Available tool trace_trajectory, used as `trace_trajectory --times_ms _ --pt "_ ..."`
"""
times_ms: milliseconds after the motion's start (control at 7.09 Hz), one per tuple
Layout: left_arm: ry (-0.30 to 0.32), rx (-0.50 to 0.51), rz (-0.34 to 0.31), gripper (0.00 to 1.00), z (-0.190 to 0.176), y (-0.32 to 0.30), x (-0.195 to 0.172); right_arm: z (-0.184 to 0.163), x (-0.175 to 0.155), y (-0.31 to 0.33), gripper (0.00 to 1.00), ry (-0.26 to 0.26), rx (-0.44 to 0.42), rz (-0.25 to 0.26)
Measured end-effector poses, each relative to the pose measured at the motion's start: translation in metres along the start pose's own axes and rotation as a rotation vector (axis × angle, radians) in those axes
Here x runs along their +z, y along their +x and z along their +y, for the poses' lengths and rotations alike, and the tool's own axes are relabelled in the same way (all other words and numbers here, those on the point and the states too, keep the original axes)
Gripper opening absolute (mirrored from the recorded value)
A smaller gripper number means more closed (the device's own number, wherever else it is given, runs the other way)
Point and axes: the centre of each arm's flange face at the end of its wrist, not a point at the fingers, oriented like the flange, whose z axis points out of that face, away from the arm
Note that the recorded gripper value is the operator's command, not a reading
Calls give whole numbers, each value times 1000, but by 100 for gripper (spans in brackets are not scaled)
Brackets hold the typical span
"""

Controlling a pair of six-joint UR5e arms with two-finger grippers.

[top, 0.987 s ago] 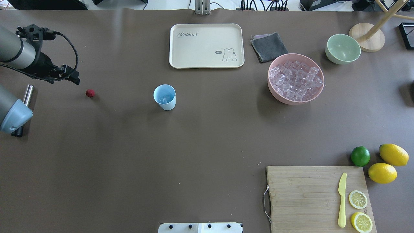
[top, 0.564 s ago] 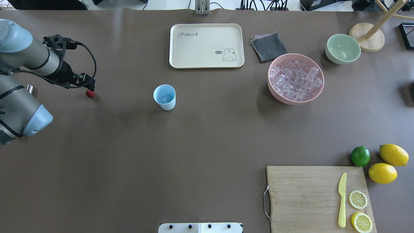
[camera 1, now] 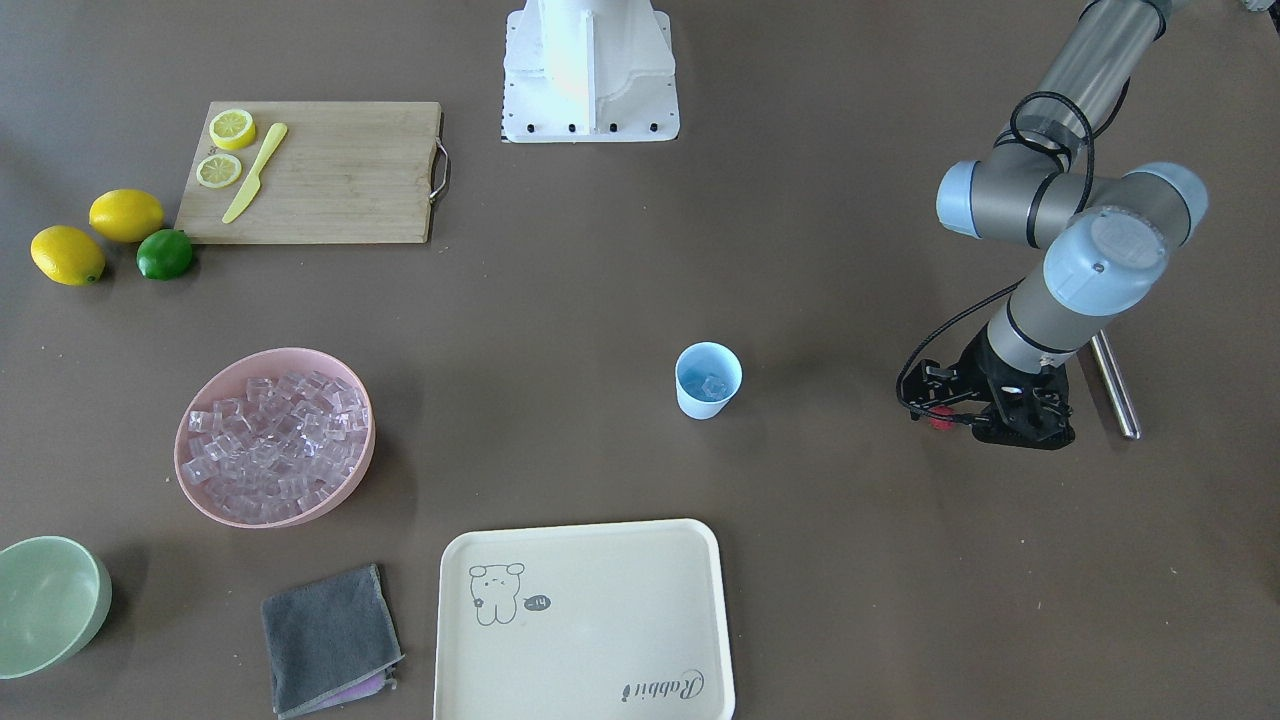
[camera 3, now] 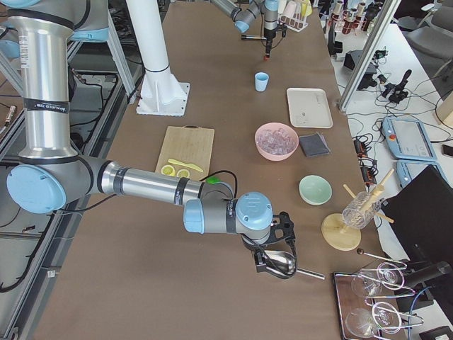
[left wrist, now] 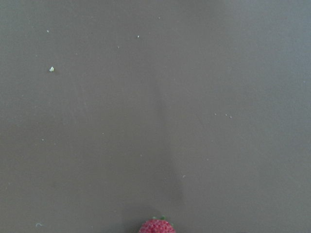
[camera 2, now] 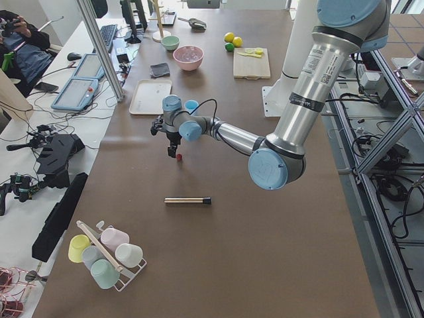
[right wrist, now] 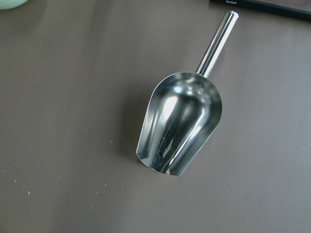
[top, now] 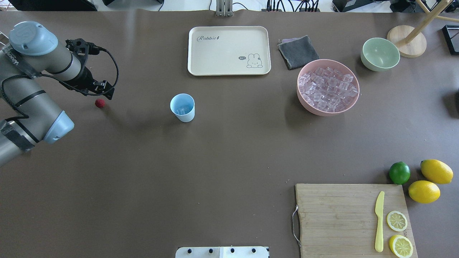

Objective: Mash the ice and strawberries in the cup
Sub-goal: 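Reach the left gripper over the small red strawberry, then lower the left gripper and close it on the strawberry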

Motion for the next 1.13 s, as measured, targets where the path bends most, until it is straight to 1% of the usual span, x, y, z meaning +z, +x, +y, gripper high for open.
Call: trace_trajectory --times_ms 282,564,705,846,987,1128 --pt "14 7 -4 89 -1 -9 13 3 2 3 99 -5 11 3" --pt "17 5 -3 88 -1 -13 19 10 7 11 99 -31 49 9" --pt "18 3 -3 75 -1 -13 19 13 8 13 99 -46 73 5" --pt "19 3 -2 73 -1 -13 19 16 5 16 99 -53 94 3" --pt "24 0 2 66 1 -14 18 17 0 19 99 -47 106 3" --pt "30 -7 9 66 3 -15 19 17 -3 20 99 -43 111 4"
